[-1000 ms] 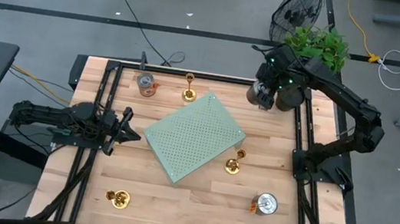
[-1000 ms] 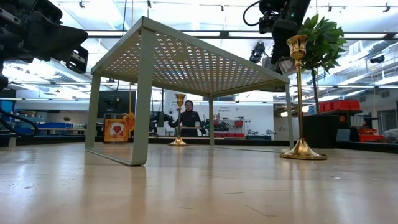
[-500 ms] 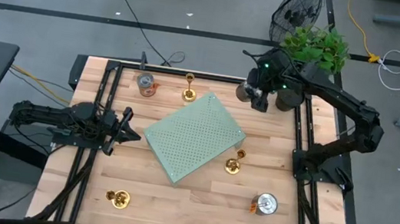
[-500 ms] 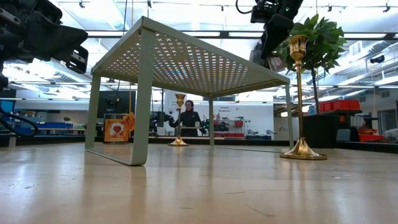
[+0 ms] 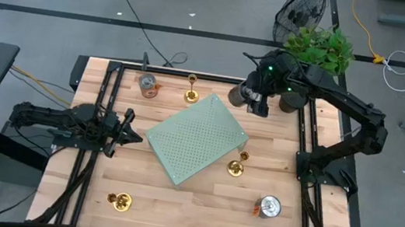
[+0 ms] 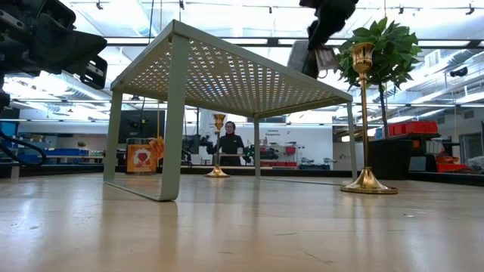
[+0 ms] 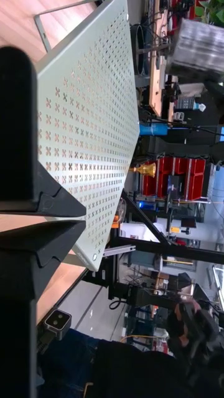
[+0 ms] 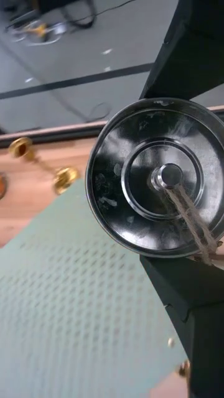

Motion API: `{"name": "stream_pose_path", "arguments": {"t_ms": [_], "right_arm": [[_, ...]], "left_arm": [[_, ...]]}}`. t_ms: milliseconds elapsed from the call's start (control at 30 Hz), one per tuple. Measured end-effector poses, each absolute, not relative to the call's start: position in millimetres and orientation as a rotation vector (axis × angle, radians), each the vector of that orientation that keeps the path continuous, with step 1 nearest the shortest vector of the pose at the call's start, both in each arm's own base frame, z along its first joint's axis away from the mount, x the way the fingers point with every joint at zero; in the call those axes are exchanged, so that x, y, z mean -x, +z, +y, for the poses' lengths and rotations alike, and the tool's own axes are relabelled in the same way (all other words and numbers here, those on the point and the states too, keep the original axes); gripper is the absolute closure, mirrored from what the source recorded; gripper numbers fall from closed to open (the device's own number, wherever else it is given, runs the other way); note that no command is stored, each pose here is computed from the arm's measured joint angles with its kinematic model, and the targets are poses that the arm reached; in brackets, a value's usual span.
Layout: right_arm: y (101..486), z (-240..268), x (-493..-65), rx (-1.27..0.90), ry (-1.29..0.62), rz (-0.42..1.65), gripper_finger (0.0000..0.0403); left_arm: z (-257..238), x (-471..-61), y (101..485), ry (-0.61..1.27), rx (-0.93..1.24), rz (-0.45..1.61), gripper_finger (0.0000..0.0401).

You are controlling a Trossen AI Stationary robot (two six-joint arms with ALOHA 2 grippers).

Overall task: Pick & Place candle stick holders
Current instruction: Put the top right silver scented candle on the shelf

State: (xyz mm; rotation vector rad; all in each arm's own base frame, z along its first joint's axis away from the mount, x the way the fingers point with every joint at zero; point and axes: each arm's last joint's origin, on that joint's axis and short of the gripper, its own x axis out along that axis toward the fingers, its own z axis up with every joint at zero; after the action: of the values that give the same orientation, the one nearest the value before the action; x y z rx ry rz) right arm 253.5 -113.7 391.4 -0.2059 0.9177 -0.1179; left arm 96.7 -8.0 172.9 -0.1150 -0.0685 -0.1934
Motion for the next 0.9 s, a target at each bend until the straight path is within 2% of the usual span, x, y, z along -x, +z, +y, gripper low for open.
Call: {"name": "stream_pose_path", "arguments": {"t_ms": [333,900], "right_arm": [[396.9,-85.5,-266.1,0.229,0.029,0.845,0.0034],[395.7,-53.3,-278.2,0.227,0.119,0.825,0.0034]], "left_arm": [[-8.0,-96.7,173.0,-0.194,0.115,-0.069,0.0376],[-8.0,-96.7,173.0,-0.194,0.115,-0.068,0.0376]]}}
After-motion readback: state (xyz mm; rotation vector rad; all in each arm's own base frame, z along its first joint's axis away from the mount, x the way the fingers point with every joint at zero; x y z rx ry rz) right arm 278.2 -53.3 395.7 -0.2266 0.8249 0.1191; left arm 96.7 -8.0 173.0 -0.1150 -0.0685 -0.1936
